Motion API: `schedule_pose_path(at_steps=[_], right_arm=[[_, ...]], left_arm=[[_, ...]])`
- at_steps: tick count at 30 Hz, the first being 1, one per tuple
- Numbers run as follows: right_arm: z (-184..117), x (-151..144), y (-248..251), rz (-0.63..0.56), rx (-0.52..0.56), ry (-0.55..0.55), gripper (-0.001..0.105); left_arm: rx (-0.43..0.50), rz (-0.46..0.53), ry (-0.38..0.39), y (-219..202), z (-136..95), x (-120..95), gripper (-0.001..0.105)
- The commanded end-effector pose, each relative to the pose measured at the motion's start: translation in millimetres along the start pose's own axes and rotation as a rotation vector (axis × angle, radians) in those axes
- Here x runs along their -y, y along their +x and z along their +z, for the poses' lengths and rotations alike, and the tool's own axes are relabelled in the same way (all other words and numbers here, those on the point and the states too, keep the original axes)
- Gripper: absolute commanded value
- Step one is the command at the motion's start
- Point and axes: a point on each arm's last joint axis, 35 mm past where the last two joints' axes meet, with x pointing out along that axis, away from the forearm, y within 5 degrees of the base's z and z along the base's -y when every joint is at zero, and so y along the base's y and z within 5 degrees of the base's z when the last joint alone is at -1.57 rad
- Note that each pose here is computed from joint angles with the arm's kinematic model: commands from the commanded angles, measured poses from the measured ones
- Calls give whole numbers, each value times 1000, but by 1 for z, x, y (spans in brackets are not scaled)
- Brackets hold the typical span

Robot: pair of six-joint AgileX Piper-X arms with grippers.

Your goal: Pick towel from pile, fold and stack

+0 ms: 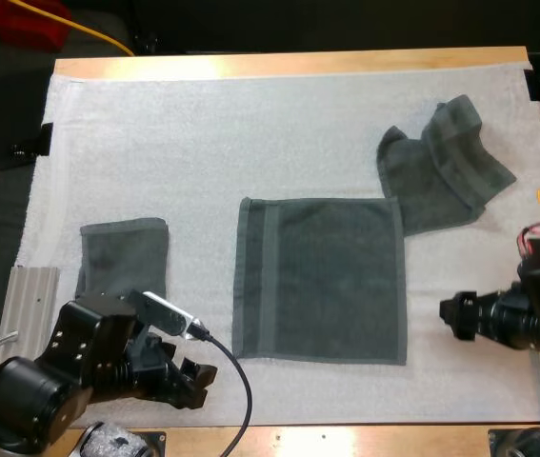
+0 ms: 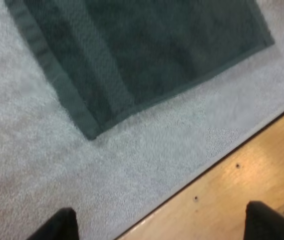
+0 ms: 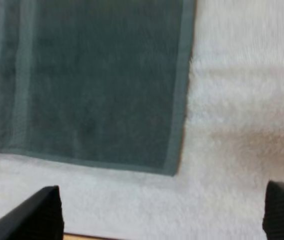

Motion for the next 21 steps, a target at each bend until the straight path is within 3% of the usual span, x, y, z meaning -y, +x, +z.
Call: schedule_pose_path(at_steps=[1, 8, 13, 21], right_arm=[[-7, 1, 0, 8, -8, 12, 78], [-36, 10, 25, 9, -23, 33, 78], [-42, 11, 58, 101, -27, 78, 78], [-55, 13, 112, 249, -15, 268, 78]], left_arm=[[-11, -7, -7, -1, -2, 0, 65], [-11, -8, -8, -1, -2, 0, 65], [-17, -28, -8, -1, -2, 1, 65], [-31, -24, -14, -1, -4, 1, 65]])
